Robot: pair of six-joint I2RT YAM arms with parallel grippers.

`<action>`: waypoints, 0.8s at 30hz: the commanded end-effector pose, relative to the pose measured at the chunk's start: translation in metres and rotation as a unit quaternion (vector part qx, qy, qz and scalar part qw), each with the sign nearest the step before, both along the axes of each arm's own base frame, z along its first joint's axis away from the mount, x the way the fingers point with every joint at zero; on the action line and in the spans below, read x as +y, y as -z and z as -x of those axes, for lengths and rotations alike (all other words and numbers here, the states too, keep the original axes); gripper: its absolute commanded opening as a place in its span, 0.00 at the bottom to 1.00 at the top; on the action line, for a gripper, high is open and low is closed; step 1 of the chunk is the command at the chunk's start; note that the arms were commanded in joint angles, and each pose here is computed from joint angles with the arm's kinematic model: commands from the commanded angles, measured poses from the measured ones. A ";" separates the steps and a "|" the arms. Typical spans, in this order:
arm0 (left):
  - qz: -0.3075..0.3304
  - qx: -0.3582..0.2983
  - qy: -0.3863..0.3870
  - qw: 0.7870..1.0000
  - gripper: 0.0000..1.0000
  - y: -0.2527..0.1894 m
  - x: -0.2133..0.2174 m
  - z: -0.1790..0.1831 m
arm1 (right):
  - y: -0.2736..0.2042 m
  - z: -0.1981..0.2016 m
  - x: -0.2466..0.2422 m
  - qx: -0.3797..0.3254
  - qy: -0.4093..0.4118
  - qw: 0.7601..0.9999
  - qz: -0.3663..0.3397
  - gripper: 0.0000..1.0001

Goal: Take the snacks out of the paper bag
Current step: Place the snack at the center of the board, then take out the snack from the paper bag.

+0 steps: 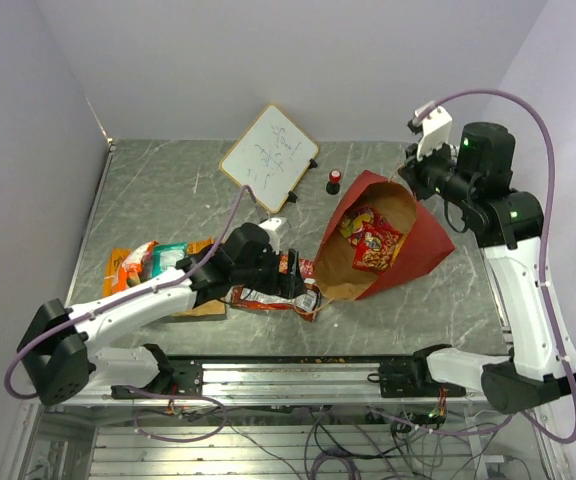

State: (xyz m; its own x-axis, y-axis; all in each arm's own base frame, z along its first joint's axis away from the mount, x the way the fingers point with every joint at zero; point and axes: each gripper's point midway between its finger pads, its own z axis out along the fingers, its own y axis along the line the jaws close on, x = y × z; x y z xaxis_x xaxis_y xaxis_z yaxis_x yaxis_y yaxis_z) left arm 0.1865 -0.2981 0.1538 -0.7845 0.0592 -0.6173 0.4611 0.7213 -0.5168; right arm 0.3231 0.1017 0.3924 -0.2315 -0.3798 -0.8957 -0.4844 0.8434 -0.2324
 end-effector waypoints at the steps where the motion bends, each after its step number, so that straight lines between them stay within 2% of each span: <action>1: 0.044 -0.005 0.071 0.997 0.91 -0.030 -0.031 0.002 | 0.009 0.039 0.013 0.021 -0.036 0.998 -0.055 0.00; 4: 0.051 -0.022 0.085 0.995 0.91 -0.043 -0.044 -0.007 | 0.024 0.062 0.010 0.052 0.006 0.991 -0.123 0.00; 8: 0.063 -0.031 0.118 0.991 0.89 -0.061 -0.066 -0.011 | 0.019 0.074 -0.022 0.044 0.140 0.969 -0.200 0.00; 13: 0.055 -0.059 0.159 0.984 0.87 -0.078 -0.096 -0.001 | 0.005 0.066 -0.019 0.037 0.140 0.967 -0.208 0.00; 20: 0.085 -0.167 0.168 0.968 0.87 -0.125 -0.130 0.031 | 0.010 0.057 0.002 0.071 0.104 0.966 -0.225 0.00; 24: 0.062 -0.220 0.178 0.957 0.86 -0.138 -0.142 0.045 | 0.018 0.059 0.005 0.080 0.093 0.968 -0.220 0.00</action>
